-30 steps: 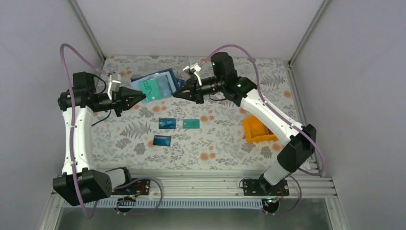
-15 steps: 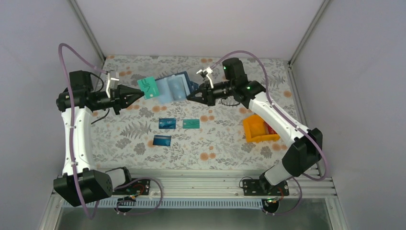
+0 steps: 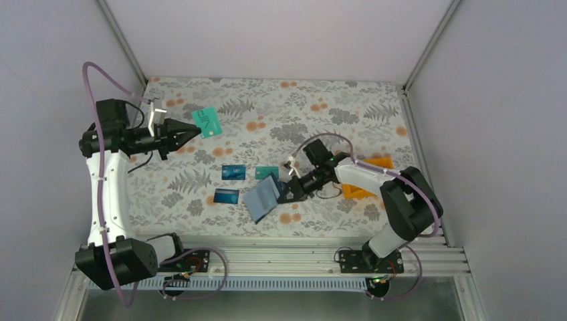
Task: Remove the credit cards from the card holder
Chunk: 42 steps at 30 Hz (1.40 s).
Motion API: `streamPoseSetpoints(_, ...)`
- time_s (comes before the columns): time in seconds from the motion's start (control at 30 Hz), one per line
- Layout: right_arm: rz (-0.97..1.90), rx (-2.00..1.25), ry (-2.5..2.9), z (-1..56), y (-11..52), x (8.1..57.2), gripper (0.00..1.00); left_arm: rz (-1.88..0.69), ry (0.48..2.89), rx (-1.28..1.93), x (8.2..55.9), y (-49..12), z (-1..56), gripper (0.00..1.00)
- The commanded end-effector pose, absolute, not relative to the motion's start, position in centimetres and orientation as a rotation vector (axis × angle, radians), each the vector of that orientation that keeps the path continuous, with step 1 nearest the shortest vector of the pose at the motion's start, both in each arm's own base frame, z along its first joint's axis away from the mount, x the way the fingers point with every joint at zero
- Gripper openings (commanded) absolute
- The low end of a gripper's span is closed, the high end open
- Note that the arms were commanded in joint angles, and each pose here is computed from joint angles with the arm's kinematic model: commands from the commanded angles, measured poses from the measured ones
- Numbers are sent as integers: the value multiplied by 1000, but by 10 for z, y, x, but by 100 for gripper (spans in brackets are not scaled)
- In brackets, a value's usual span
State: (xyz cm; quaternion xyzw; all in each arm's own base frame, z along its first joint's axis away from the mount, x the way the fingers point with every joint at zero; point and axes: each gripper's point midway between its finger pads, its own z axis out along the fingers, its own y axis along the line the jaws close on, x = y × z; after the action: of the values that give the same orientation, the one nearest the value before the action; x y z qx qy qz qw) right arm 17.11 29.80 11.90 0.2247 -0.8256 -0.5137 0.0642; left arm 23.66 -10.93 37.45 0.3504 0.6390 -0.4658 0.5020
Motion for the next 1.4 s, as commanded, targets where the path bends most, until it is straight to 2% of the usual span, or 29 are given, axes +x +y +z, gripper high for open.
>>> streamPoseSetpoints(0.0, -1353, 569, -2508, 81, 278, 146, 4, -1109, 1521, 856, 236, -108, 377, 2)
streamPoseSetpoints(0.17, -1220, 455, -2514, 54, 253, 117, 4, -1112, 1527, 851, 236, -108, 375, 2)
streamPoseSetpoints(0.37, -952, 383, -2688, 36, 220, 118, 5, -1119, 1537, 843, 238, -108, 372, 2)
streamPoseSetpoints(0.5, -834, 381, -2818, 45, 209, 138, 44, -1118, 1546, 839, 240, -107, 370, 2)
streamPoseSetpoints(0.63, -698, 455, -3095, 97, 206, 194, 61, -1114, 1549, 841, 239, -107, 366, 2)
streamPoseSetpoints(0.7, -772, 549, -3239, 150, 217, 225, 63, -1112, 1550, 843, 238, -107, 365, 3)
streamPoseSetpoints(0.8, -1067, 830, -3310, 230, 251, 244, 66, -1107, 1553, 848, 237, -108, 361, 2)
streamPoseSetpoints(0.93, -1587, 1429, -3130, 338, 308, 237, 66, -1063, 1558, 890, 234, -111, 349, 3)
streamPoseSetpoints(1.0, -1755, 1692, -2927, 371, 333, 225, 66, -1008, 1604, 942, 236, -115, 335, 2)
streamPoseSetpoints(1.17, -1766, 2093, -2607, 399, 377, 215, 62, -777, 1747, 1174, 237, -123, 302, 2)
streamPoseSetpoints(1.37, -1749, 2123, -2529, 380, 405, 220, 61, -806, 1716, 1267, 220, -132, 304, 3)
